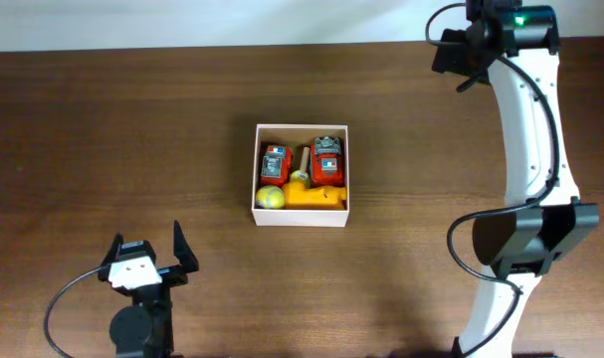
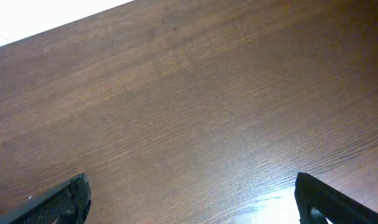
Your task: Pack container
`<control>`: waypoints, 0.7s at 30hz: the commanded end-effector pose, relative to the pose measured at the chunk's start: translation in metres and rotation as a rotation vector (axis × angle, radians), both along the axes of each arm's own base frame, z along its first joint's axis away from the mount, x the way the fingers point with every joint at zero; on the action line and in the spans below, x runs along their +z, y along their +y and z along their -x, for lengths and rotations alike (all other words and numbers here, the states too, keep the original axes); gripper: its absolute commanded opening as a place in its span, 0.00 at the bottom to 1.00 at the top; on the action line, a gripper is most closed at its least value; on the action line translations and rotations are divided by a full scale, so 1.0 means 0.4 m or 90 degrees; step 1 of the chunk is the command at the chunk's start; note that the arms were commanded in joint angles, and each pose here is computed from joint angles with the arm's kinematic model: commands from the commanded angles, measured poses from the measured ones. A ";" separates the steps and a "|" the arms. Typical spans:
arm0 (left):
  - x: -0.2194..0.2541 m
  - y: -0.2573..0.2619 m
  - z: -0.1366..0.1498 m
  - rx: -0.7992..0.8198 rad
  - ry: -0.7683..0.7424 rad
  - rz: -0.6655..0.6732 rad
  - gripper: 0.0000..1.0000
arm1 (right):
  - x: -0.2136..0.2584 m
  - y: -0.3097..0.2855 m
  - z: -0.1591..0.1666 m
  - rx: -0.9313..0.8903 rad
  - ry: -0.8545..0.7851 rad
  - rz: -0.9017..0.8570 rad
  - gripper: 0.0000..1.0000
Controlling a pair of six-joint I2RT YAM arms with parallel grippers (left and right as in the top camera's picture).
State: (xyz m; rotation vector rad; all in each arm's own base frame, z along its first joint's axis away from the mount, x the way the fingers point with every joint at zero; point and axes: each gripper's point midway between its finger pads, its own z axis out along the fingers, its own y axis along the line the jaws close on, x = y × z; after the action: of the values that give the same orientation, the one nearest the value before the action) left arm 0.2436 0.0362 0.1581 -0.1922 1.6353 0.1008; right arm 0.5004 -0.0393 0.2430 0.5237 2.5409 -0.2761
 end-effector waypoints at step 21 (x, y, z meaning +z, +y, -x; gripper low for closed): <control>0.000 -0.009 0.000 -0.016 0.002 -0.018 0.99 | 0.001 -0.014 0.003 -0.004 0.002 0.009 0.99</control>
State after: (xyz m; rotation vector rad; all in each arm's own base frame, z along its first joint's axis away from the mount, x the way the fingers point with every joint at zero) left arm 0.2441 0.0338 0.1579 -0.1691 1.6388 0.1003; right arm 0.5004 -0.0393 0.2430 0.5232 2.5411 -0.2762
